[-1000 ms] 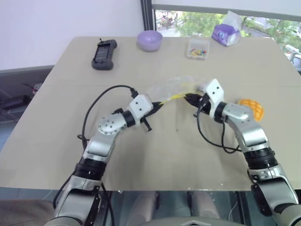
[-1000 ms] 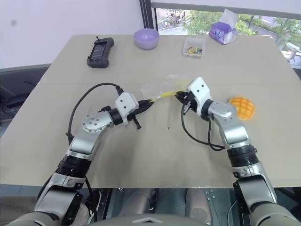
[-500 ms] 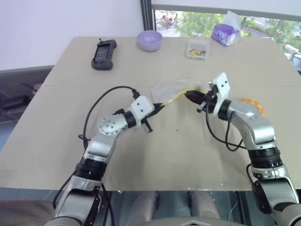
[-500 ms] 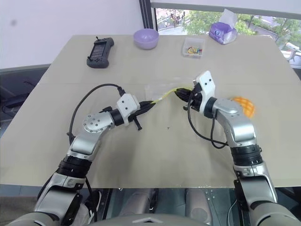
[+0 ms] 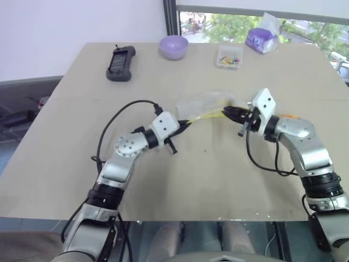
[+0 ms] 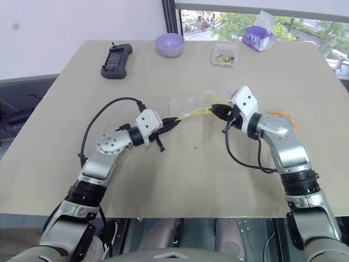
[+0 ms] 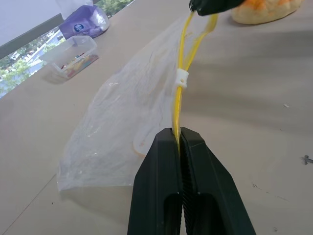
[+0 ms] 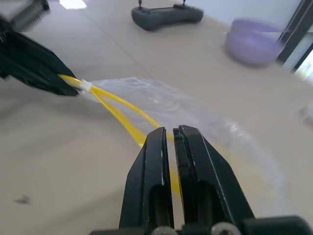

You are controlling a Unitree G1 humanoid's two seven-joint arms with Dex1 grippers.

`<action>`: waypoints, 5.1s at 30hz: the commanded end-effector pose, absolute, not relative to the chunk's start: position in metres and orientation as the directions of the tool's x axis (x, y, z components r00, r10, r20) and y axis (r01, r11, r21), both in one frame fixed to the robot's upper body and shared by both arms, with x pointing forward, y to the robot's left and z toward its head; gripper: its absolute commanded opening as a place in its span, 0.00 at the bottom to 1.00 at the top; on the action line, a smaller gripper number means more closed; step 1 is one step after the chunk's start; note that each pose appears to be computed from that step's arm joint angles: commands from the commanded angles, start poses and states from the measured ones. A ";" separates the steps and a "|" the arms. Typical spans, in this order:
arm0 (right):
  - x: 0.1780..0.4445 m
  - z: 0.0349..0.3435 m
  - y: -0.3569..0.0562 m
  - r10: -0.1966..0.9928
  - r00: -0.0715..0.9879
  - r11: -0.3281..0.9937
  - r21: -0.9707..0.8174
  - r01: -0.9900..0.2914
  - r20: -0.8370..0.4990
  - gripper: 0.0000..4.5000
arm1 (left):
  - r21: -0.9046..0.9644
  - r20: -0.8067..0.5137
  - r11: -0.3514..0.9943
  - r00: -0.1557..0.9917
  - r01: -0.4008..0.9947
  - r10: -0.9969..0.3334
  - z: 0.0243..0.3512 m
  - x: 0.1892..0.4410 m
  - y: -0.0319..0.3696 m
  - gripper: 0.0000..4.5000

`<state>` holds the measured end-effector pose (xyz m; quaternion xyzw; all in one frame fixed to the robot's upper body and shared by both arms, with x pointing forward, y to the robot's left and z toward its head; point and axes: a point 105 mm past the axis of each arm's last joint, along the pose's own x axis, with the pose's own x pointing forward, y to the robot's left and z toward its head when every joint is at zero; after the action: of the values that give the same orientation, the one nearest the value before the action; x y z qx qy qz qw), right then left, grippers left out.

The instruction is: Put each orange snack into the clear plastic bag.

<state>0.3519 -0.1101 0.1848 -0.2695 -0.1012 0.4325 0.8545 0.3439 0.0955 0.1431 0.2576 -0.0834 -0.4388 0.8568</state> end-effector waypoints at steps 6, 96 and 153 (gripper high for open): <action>0.346 0.203 -0.103 0.837 0.547 0.377 -0.712 -0.592 -0.012 0.06 | 0.538 -0.058 0.480 0.599 0.693 -0.799 0.150 0.343 0.095 0.00; 0.336 0.176 -0.112 0.808 0.582 0.528 -0.320 -0.787 -0.097 0.02 | 0.531 -0.062 0.472 0.587 0.704 -0.807 0.148 0.344 0.091 0.00; 0.362 0.178 -0.112 0.768 0.606 0.199 -0.820 -0.536 -0.209 0.99 | 0.535 -0.034 0.485 0.591 0.692 -0.806 0.152 0.347 0.082 0.00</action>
<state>0.3692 -0.1040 0.1494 -0.5094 -0.1046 0.4209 0.7432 0.3440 0.0774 0.1416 0.2537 -0.0942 -0.4559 0.8479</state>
